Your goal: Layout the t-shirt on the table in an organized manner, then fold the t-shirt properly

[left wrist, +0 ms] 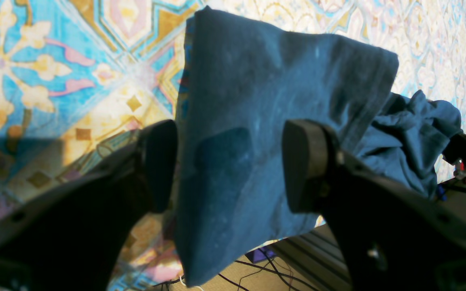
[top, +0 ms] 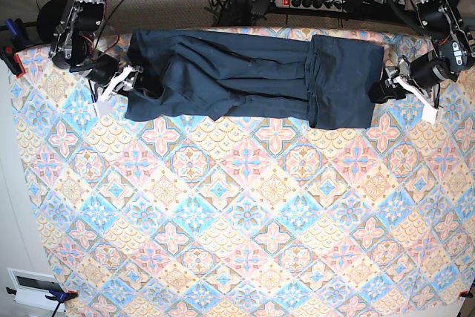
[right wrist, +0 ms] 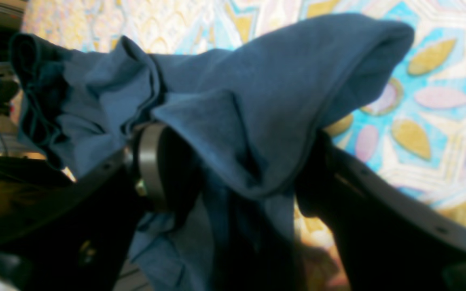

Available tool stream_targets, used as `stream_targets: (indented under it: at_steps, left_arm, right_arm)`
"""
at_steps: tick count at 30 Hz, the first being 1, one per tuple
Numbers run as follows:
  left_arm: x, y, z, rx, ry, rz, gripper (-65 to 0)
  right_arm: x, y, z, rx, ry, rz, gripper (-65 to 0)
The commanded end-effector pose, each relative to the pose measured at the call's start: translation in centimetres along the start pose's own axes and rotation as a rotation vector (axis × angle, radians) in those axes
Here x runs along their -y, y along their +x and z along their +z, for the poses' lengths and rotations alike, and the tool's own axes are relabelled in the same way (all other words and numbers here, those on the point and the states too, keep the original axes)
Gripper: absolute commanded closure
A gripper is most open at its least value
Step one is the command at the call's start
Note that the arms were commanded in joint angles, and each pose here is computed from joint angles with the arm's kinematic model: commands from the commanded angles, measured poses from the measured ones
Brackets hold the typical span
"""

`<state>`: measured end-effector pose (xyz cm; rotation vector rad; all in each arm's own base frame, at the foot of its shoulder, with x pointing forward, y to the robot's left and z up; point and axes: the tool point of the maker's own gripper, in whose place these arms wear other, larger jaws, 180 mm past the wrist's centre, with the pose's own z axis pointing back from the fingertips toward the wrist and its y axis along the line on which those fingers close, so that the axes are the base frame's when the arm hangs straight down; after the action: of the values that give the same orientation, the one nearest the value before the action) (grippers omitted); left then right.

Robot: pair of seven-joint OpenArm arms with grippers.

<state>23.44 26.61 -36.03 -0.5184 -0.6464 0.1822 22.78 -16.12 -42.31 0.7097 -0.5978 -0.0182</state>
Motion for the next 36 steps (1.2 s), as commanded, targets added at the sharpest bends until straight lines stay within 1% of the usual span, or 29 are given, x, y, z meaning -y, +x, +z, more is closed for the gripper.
stream_targets:
  at_steps: [1,6,10,11,15,20,23,26,29,30,32,36]
  left_arm:
    - [0.1,1.4,0.6,0.036,-0.002,-0.026,-39.7]
    - [0.1,1.4,0.6,0.036,-0.002,-0.026,-39.7]
    - [0.1,1.4,0.6,0.036,-0.002,-0.026,-39.7]
    - [0.1,1.4,0.6,0.036,-0.002,-0.026,-39.7]
    - [0.1,1.4,0.6,0.036,-0.002,-0.026,-39.7]
    - [0.1,1.5,0.6,0.037,-0.003,-0.026,-39.7]
    - [0.2,1.5,0.6,0.039,-0.003,-0.026,-39.7]
    - [0.2,1.5,0.6,0.039,-0.005,-0.026,-39.7]
    - [0.2,1.6,0.6,0.042,-0.007,-0.025,-39.7]
    - [0.2,1.6,0.6,0.042,-0.007,-0.025,-39.7]
    - [0.2,1.6,0.6,0.042,-0.008,-0.024,-39.7]
    - [0.2,1.7,0.7,0.047,-0.009,-0.025,-39.7]
  right_arm:
    - [0.4,-1.8,-0.1,-0.086,-0.020,0.001,-40.4]
    - [-0.4,-3.6,-0.5,-0.136,-0.001,0.005,-40.3]
    - [-0.2,-4.7,-0.2,-0.154,-0.008,-0.009,-40.1]
    - [0.0,-5.1,0.0,-0.162,-0.013,-0.013,-39.2]
    - [0.0,-6.0,0.2,-0.179,-0.015,-0.022,-33.7]
    - [-0.2,-6.0,0.0,-0.179,-0.009,-0.022,-26.8]
    - [-0.2,-5.8,0.0,-0.176,-0.008,-0.019,-19.6]
    - [-0.2,-5.8,0.0,-0.176,-0.008,-0.019,-8.7]
    - [-0.2,-5.8,0.0,-0.175,-0.009,-0.019,-0.8]
    - [-0.1,-5.8,0.1,-0.173,-0.011,-0.020,0.0]
    - [-0.1,-5.1,0.0,-0.161,-0.012,-0.014,-0.5]
    - [-0.1,-1.3,-0.5,-0.069,-0.010,0.022,-0.7]
